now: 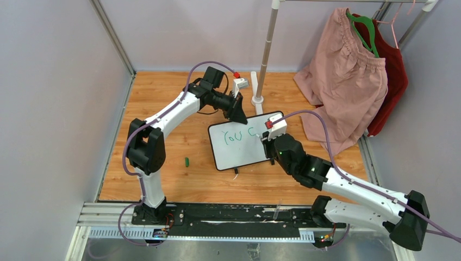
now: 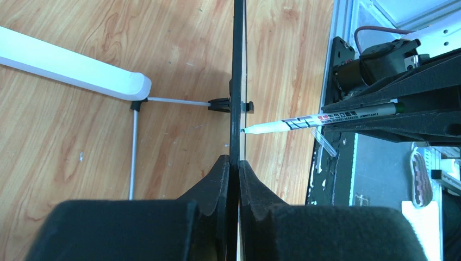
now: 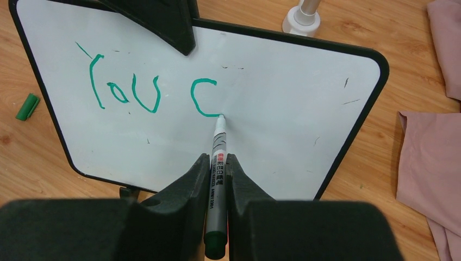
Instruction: Write a sentence on the whiteboard
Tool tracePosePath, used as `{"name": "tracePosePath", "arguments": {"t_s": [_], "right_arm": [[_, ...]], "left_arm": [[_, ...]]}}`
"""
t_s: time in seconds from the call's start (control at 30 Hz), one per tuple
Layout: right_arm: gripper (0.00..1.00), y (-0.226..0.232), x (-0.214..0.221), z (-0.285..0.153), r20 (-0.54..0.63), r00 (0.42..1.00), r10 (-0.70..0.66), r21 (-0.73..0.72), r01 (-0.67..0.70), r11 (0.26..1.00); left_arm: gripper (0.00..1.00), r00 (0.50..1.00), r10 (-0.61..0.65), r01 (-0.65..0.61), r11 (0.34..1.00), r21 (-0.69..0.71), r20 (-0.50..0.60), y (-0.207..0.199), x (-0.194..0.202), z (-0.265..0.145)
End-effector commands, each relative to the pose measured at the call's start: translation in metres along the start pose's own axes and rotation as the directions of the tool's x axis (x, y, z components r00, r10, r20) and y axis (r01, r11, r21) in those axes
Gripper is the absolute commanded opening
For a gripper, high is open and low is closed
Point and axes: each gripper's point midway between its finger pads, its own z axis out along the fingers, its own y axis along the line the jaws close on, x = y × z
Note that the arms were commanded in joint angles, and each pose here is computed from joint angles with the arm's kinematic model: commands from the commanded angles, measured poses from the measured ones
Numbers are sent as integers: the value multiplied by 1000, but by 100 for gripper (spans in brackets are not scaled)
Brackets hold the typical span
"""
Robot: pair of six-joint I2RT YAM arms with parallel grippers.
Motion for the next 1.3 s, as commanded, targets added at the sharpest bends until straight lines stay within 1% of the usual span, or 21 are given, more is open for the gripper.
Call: {"name": "tracePosePath", "arguments": {"t_s": [0.0, 0.17, 0.47, 0.87, 1.0, 1.07, 1.27], "right_arm": [[0, -10, -6, -5, 20, 1000, 3, 36, -4, 999], [0, -3, -16, -13, 80, 996, 36, -31, -33, 999], [0, -19, -17, -11, 67, 997, 24, 55, -28, 998], [0, -22, -25, -4, 81, 996, 30, 94, -37, 995], [0, -20, -24, -2, 75, 997, 23, 89, -30, 996], [0, -16, -29, 0, 93, 995, 35, 74, -42, 996], [0, -7, -28, 2, 93, 995, 40, 29, -43, 999]], "left_arm": [[0, 1000, 6, -6, 1000, -6, -3, -9, 0, -4], [0, 1000, 5, -5, 1000, -5, -3, -10, 0, -4], [0, 1000, 7, -7, 1000, -7, -2, -11, 0, -5], [0, 1000, 6, -7, 1000, -6, -3, -11, 1, -5], [0, 1000, 8, -8, 1000, -7, -2, -11, 1, -5], [0, 1000, 7, -7, 1000, -7, -2, -11, 1, -5], [0, 1000, 8, -8, 1000, -7, -1, -11, 1, -5]]}}
